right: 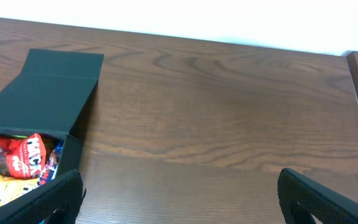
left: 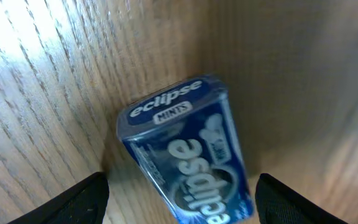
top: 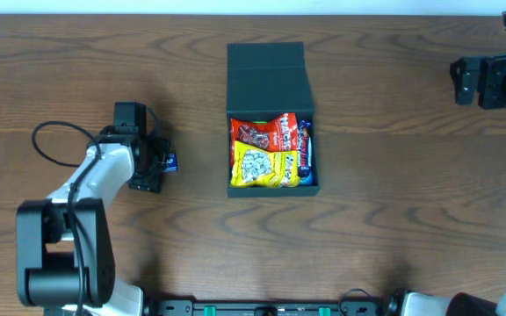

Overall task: Pack container
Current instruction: 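Lower left gripper to the blue Eclipse mints tin and grasp it, then carry the Eclipse tin into the box and lower it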

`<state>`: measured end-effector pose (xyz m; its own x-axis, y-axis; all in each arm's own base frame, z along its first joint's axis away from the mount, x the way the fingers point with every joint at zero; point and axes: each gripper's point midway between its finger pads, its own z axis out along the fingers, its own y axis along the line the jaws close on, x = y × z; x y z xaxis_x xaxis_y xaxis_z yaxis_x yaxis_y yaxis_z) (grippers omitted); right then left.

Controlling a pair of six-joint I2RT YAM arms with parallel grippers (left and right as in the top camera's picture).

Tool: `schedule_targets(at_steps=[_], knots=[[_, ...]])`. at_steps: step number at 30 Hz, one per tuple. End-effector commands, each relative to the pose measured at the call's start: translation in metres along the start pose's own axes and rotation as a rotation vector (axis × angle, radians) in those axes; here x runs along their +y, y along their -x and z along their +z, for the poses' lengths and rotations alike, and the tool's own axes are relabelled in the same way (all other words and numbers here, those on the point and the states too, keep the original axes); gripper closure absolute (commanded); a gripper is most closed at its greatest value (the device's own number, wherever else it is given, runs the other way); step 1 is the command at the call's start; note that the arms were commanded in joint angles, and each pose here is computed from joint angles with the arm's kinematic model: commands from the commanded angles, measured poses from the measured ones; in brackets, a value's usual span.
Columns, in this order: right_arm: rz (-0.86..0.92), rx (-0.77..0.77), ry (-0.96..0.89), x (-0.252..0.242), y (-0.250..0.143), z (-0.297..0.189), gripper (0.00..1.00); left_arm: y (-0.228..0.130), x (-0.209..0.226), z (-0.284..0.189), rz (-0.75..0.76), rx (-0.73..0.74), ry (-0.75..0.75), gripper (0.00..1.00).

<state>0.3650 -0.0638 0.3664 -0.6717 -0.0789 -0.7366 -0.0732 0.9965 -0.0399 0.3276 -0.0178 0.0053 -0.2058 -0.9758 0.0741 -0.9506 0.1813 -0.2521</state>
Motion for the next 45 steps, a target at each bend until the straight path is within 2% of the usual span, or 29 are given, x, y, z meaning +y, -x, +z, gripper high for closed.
schedule_targets(at_steps=[1, 4, 8, 10, 17, 23, 27, 30, 35, 39, 42, 45], knots=[[0.018, -0.006, 0.001, -0.001, 0.000, -0.003, 0.01, 0.000, 0.003, 0.003, -0.010, 0.004, 0.010, 0.23], [0.018, -0.005, 0.001, -0.001, 0.000, -0.003, 0.01, 0.001, 0.002, 0.004, -0.010, 0.000, 0.009, 0.29], [0.018, -0.005, 0.001, -0.001, 0.000, -0.003, 0.01, 0.000, 0.004, 0.006, -0.011, 0.005, 0.017, 0.46], [0.018, -0.005, 0.001, -0.001, 0.000, -0.003, 0.01, 0.000, 0.005, 0.007, -0.008, 0.006, 0.022, 0.51], [0.018, -0.006, 0.001, -0.001, 0.000, -0.003, 0.01, 0.000, 0.005, 0.007, 0.048, 0.006, 0.022, 0.56], [0.018, -0.006, 0.001, -0.001, 0.000, -0.003, 0.01, 0.002, -0.006, -0.001, 0.213, 0.003, 0.009, 0.71], [0.018, -0.006, 0.001, -0.001, 0.000, -0.003, 0.01, 0.010, -0.047, -0.037, 0.337, -0.032, -0.055, 0.77], [0.017, -0.006, 0.001, -0.001, 0.000, -0.003, 0.01, 0.021, -0.078, -0.078, 0.427, -0.113, -0.086, 0.82], [0.017, -0.006, 0.001, -0.001, 0.000, -0.003, 0.01, 0.039, -0.122, -0.153, 0.562, -0.278, -0.127, 0.84], [0.017, -0.006, 0.001, -0.001, 0.000, -0.003, 0.01, 0.038, -0.151, -0.214, 0.650, -0.372, -0.198, 0.84], [0.018, -0.006, 0.001, -0.001, 0.000, -0.003, 0.01, 0.030, -0.159, -0.234, 0.697, -0.394, -0.224, 0.85], [0.018, -0.006, 0.001, -0.001, 0.000, -0.003, 0.01, 0.015, -0.158, -0.233, 0.732, -0.375, -0.216, 0.85]])
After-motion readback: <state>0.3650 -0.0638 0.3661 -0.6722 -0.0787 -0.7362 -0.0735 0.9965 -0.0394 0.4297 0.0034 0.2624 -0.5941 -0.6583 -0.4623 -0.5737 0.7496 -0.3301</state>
